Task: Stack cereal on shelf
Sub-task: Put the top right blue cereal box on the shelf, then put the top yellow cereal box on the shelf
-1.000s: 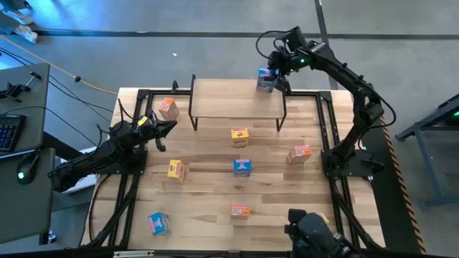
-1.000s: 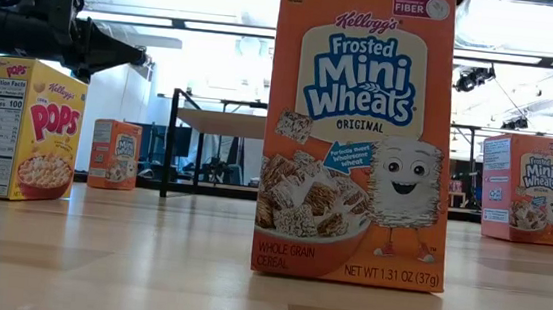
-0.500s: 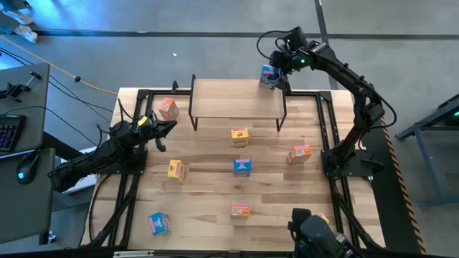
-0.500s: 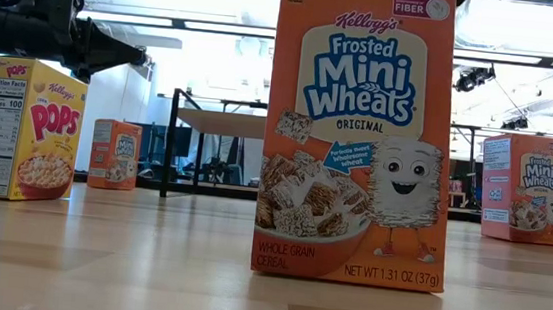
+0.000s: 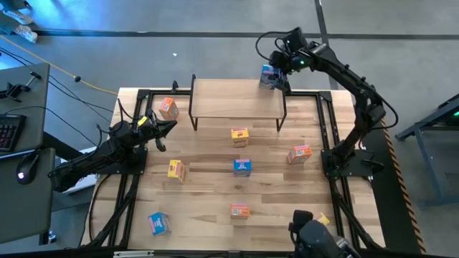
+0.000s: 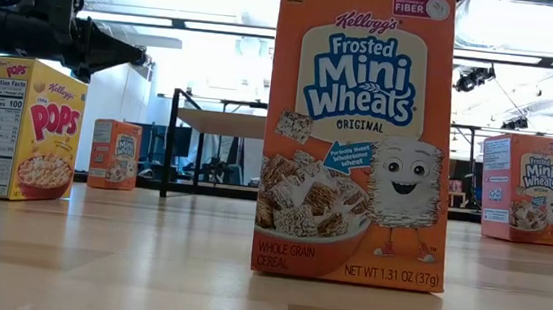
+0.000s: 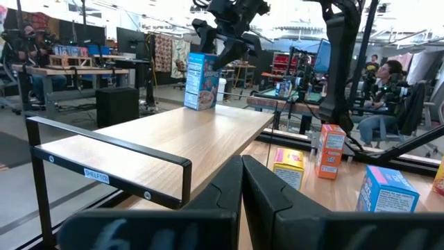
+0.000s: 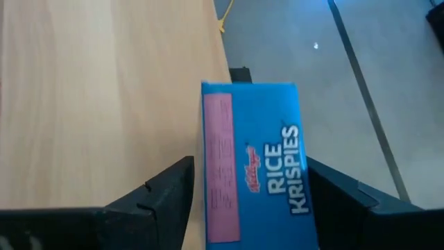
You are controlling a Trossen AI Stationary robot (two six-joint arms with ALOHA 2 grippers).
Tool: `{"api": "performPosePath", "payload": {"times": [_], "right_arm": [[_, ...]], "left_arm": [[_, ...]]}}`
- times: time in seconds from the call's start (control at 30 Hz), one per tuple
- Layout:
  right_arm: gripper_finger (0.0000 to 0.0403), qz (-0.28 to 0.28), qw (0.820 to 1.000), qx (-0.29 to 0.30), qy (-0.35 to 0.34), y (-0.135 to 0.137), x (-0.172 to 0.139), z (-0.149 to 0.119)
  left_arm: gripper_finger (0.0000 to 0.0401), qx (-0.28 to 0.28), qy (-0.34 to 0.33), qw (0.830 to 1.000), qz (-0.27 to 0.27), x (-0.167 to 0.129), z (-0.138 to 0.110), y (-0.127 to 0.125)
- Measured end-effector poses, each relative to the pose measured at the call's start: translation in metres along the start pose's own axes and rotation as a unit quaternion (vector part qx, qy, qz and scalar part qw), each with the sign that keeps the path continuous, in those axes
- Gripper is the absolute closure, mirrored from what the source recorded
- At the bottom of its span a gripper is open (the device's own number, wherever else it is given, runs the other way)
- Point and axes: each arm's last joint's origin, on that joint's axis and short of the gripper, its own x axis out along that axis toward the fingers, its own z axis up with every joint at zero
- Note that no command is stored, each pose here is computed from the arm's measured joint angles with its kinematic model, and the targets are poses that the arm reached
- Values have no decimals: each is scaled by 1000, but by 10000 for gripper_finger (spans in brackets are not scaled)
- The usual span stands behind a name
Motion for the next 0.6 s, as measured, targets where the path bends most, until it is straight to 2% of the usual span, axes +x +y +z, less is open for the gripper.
{"api": "performPosePath", "payload": {"times": [0.27, 0.6], "right_arm": [[175, -33, 999, -1, -10, 13, -22, 10], [179, -62, 996, 26, -62, 37, -59, 26]], "left_arm": [[398, 0, -1, 1000, 4, 0, 0, 0], [398, -4, -1, 1000, 4, 0, 0, 0]]}}
